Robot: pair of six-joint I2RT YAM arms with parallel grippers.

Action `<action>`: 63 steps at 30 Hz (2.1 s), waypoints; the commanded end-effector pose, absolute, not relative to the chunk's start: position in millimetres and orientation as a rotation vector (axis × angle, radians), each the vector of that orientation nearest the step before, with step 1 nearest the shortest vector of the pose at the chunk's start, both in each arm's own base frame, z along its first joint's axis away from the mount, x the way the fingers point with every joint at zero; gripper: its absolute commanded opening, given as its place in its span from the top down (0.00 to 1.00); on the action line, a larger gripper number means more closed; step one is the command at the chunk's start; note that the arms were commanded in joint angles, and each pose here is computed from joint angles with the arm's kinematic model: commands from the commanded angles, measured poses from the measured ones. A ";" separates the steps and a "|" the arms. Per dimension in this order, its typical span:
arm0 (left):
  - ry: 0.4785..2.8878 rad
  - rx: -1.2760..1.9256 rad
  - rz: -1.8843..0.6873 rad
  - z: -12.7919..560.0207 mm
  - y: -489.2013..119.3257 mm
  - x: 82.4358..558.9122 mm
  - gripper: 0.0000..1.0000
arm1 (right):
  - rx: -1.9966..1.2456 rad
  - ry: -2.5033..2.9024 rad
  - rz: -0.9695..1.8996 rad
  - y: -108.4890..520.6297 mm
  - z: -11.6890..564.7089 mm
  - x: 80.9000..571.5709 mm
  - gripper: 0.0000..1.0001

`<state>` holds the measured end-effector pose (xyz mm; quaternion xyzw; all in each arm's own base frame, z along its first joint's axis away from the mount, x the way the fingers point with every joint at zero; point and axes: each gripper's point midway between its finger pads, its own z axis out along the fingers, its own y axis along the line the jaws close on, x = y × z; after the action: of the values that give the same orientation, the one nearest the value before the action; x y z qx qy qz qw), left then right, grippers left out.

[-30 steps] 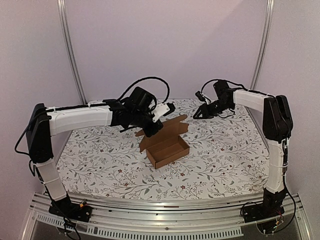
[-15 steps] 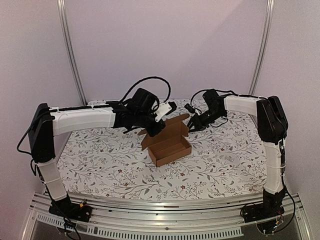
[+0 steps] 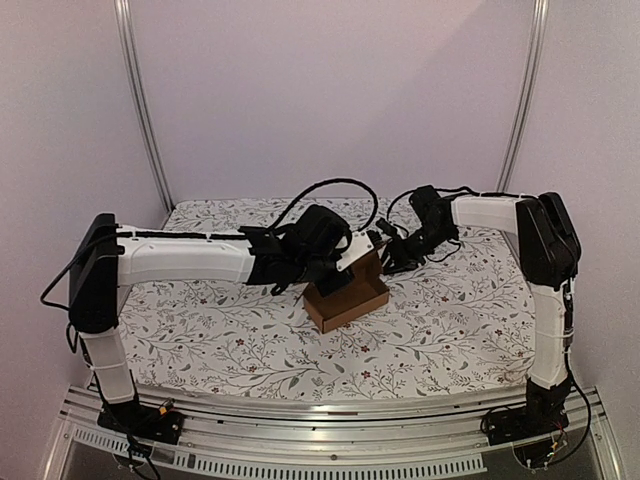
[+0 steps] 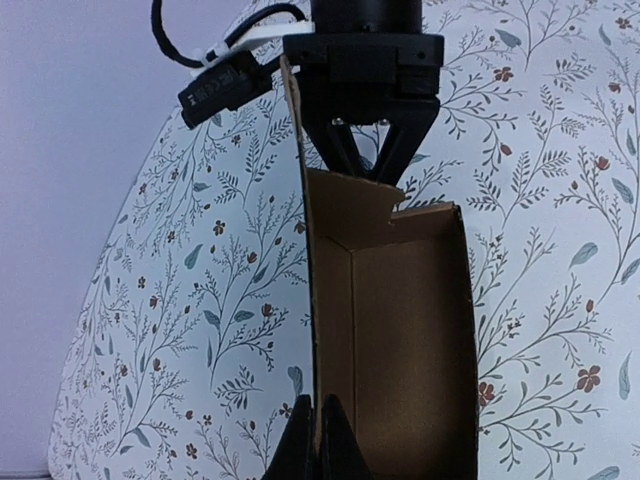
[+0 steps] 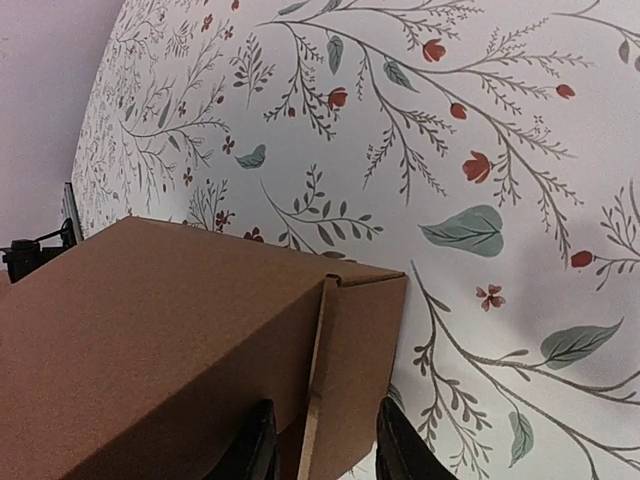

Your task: Fold the paper box

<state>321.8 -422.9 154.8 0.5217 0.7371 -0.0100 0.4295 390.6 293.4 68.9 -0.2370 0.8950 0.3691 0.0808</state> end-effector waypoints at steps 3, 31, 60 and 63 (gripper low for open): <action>1.747 1.402 0.111 129.8 -440.9 300.3 1.00 | -0.716 2.705 1.073 279.2 80.4 375.8 0.68; 1.571 1.503 0.180 147.6 -440.1 297.6 0.99 | -1.866 1.613 0.192 263.7 208.6 296.2 0.47; 1.467 1.441 0.086 177.7 -430.9 284.0 0.87 | -1.850 1.623 0.293 289.5 178.3 320.1 0.47; 1.464 1.436 0.087 180.5 -428.9 283.5 0.87 | -1.835 1.625 0.301 294.7 177.0 326.7 0.48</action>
<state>290.3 -428.7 168.3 0.6035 0.6157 0.0498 0.5043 314.5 279.1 171.0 -0.7139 0.6209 0.1052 0.3062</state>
